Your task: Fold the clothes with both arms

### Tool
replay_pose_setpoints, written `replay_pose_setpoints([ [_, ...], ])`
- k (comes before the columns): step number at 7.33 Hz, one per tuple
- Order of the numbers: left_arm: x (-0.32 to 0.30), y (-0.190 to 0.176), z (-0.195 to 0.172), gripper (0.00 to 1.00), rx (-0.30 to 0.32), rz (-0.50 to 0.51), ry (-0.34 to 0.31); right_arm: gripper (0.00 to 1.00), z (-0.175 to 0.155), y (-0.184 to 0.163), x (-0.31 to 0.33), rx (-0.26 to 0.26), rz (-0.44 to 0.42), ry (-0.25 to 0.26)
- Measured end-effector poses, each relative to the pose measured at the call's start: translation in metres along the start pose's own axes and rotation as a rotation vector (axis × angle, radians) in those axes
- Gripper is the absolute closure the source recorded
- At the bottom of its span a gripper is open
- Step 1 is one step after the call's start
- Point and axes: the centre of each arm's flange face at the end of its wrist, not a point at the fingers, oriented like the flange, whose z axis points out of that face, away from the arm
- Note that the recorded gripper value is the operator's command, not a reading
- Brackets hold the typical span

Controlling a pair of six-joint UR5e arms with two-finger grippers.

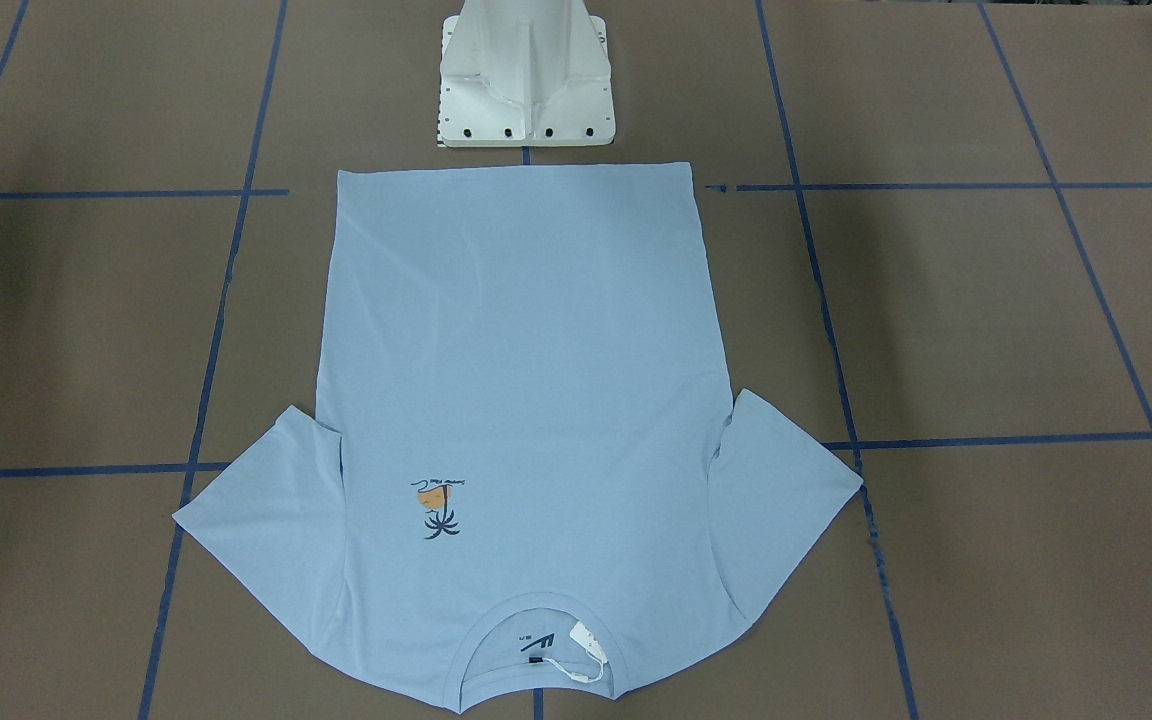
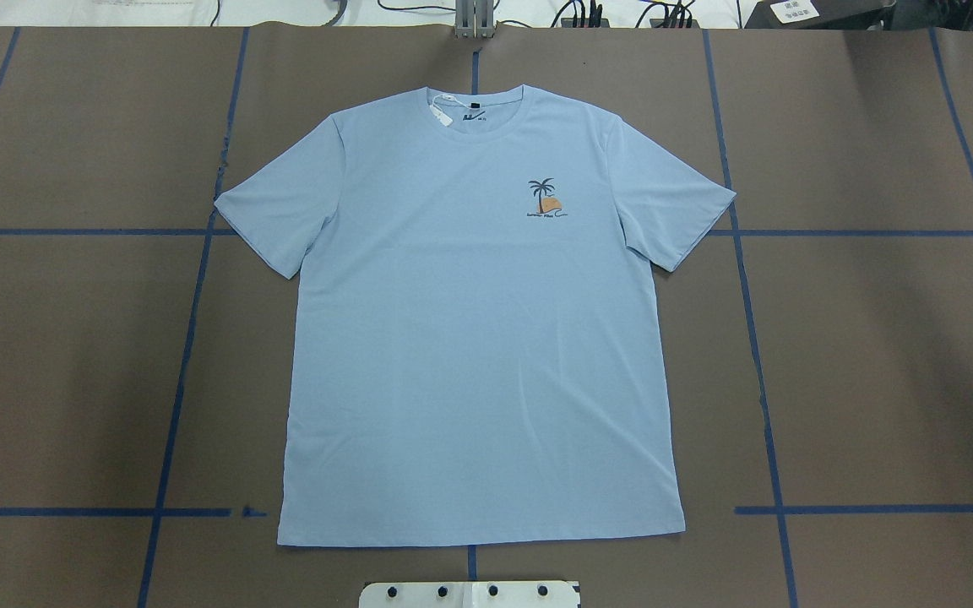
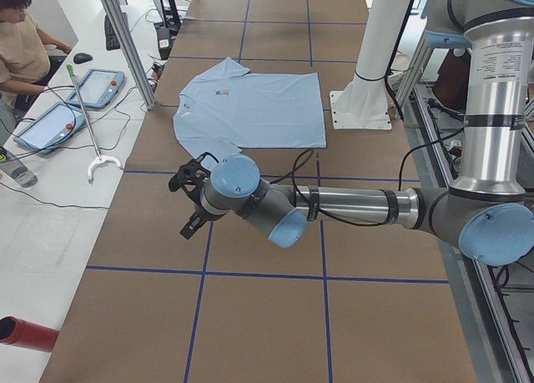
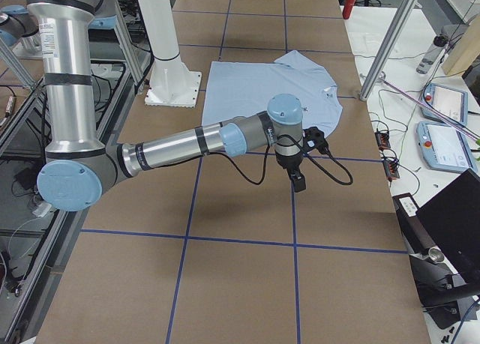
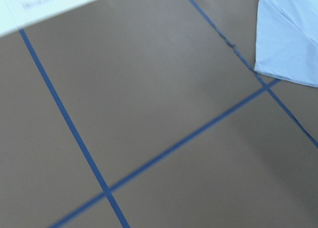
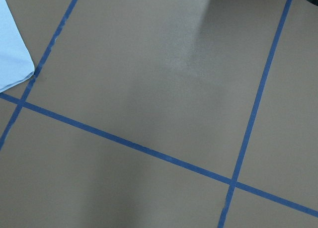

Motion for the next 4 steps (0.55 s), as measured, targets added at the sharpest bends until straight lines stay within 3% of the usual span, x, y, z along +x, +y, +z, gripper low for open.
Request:
replay_pose_setpoints([
  [2, -0.007, 0.024, 0.024, 0.0, -0.087, -0.046, -0.15, 0.0, 0.007, -0.007, -0.015, 0.012, 0.05, -0.015],
  [3, -0.008, 0.036, 0.034, 0.0, -0.148, -0.086, -0.155, 0.0, 0.013, -0.017, -0.031, 0.028, 0.094, -0.031],
  [4, -0.004, 0.04, 0.038, 0.0, -0.186, -0.119, -0.111, 0.0, 0.024, -0.034, -0.049, 0.057, 0.145, -0.055],
])
